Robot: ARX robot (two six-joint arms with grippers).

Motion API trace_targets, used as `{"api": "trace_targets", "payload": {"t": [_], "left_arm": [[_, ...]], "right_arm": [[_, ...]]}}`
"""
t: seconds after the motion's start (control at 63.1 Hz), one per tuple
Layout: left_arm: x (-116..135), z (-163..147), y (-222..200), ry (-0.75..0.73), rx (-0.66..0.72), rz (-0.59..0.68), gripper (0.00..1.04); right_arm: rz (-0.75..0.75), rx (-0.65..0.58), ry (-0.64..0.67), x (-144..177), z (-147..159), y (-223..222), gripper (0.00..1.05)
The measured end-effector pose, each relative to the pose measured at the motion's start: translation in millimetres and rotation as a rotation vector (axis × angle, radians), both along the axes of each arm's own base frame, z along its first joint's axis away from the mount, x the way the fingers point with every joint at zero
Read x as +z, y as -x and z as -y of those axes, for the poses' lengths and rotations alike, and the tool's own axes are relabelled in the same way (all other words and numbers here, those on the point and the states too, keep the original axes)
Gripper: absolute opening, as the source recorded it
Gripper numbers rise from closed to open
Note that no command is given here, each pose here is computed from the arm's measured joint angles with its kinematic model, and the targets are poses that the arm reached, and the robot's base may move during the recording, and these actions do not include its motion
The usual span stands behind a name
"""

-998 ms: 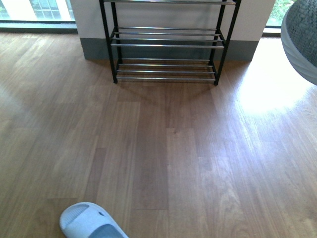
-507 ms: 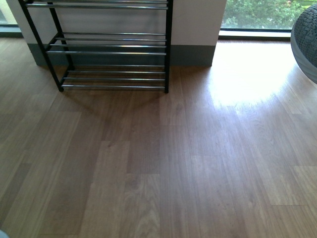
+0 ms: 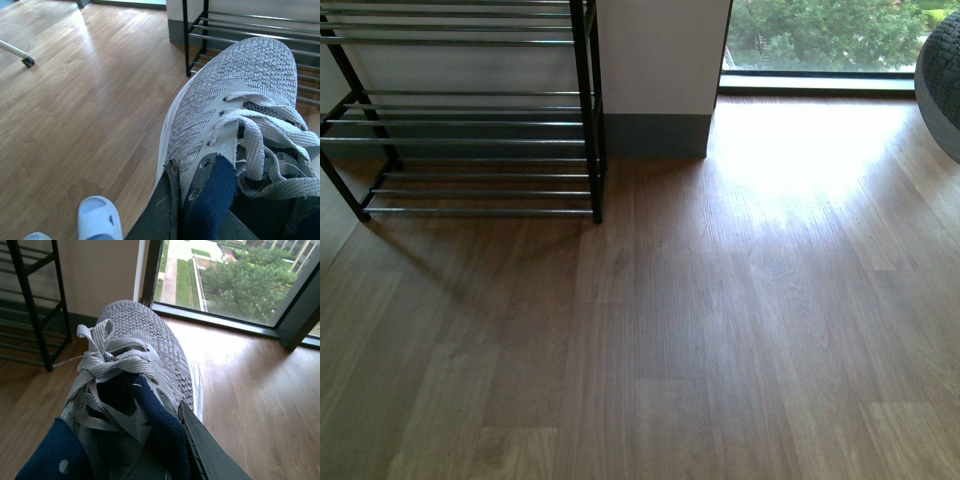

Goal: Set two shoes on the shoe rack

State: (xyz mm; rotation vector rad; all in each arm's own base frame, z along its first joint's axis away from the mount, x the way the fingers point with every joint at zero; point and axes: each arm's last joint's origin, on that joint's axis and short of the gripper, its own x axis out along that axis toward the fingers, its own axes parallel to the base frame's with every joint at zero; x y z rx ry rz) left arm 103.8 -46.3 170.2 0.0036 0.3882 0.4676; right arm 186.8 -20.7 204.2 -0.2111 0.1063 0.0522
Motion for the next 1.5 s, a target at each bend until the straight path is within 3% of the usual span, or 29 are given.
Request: {"api": "trace_targets", "payload": {"t": [1.505], "left_arm": [[0.2, -0.2, 0.1, -0.002, 0.004, 0.002, 0.01]], "right_arm": [[-0.006, 0.013, -0.001, -1.7, -1.2, 0.2, 0.01]]}}
